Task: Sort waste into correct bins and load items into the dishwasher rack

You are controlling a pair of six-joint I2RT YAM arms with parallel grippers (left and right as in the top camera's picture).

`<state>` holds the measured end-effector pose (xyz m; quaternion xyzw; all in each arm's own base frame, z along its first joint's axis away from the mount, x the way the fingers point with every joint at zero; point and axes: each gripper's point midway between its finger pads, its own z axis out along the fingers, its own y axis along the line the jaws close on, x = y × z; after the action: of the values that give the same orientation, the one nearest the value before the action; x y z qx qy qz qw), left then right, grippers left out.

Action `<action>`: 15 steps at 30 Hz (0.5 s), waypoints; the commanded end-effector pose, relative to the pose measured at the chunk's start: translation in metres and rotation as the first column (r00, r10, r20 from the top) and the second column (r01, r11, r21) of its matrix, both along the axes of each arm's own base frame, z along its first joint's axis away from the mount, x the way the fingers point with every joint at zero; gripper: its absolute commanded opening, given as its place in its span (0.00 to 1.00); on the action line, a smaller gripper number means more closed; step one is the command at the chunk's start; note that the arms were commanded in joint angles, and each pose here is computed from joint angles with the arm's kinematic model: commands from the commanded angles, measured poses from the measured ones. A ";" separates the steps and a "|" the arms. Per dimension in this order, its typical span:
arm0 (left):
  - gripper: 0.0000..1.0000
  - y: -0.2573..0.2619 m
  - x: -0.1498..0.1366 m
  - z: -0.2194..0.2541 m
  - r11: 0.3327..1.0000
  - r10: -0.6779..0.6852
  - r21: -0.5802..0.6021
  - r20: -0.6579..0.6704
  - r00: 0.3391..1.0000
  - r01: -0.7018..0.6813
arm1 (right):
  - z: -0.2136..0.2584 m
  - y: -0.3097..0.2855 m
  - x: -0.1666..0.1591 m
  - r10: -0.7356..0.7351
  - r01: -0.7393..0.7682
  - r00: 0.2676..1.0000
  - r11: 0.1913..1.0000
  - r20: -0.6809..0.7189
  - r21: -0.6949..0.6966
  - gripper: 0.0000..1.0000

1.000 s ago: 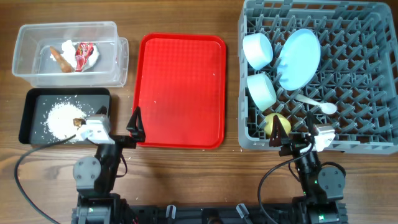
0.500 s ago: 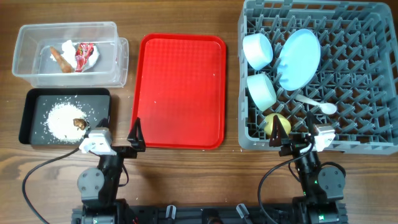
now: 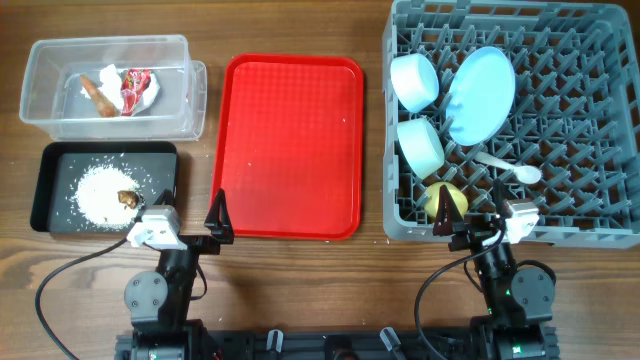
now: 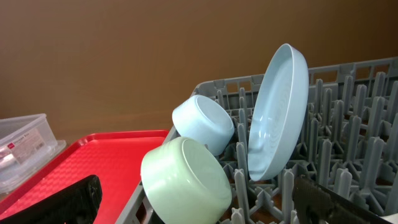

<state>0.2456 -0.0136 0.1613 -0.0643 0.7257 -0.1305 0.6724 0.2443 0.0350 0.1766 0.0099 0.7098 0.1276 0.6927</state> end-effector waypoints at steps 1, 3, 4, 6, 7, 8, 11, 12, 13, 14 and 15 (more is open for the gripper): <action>1.00 -0.001 -0.001 0.000 1.000 -0.008 0.011 0.006 1.000 0.008 | -0.003 -0.003 0.001 -0.015 0.015 1.000 1.000 0.000 -0.012 1.00; 1.00 -0.001 -0.001 0.000 1.000 -0.008 0.011 0.006 1.000 0.008 | -0.003 -0.003 0.001 -0.015 0.015 1.000 1.000 0.000 -0.012 1.00; 1.00 -0.001 -0.001 0.000 1.000 -0.008 0.011 0.006 1.000 0.008 | -0.003 -0.003 0.001 -0.015 0.015 1.000 1.000 0.000 -0.012 1.00; 1.00 -0.001 -0.001 0.000 1.000 -0.008 0.011 0.006 1.000 0.008 | -0.003 -0.003 0.001 -0.015 0.015 1.000 1.000 0.000 -0.012 1.00; 1.00 -0.001 -0.001 0.000 1.000 -0.008 0.011 0.006 1.000 0.008 | -0.003 -0.003 0.001 -0.015 0.015 1.000 1.000 0.000 -0.011 1.00; 1.00 -0.001 -0.001 0.000 1.000 -0.008 0.011 0.006 1.000 0.008 | -0.003 -0.003 0.001 -0.015 0.015 1.000 1.000 0.000 -0.011 1.00; 1.00 -0.001 -0.001 0.000 1.000 -0.008 0.011 0.006 1.000 0.008 | -0.003 -0.003 0.001 -0.015 0.015 1.000 1.000 0.000 -0.012 1.00; 1.00 -0.001 -0.001 0.000 1.000 -0.008 0.011 0.006 1.000 0.008 | -0.003 -0.003 0.001 -0.015 0.015 1.000 1.000 0.000 -0.011 1.00; 1.00 -0.001 -0.001 0.000 1.000 -0.008 0.011 0.006 1.000 0.008 | -0.003 -0.003 0.001 -0.015 0.015 1.000 1.000 0.000 -0.012 0.99; 1.00 -0.001 -0.001 0.000 1.000 -0.008 0.011 0.006 1.000 0.008 | -0.003 -0.003 0.001 -0.015 0.015 1.000 1.000 0.001 -0.011 1.00; 1.00 -0.001 -0.001 0.000 1.000 -0.008 0.011 0.006 1.000 0.008 | -0.003 -0.003 0.001 -0.015 0.015 1.000 1.000 0.000 -0.011 1.00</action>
<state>0.2456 -0.0136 0.1613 -0.0643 0.7257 -0.1305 0.6724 0.2443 0.0350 0.1766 0.0099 0.7098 0.1276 0.6927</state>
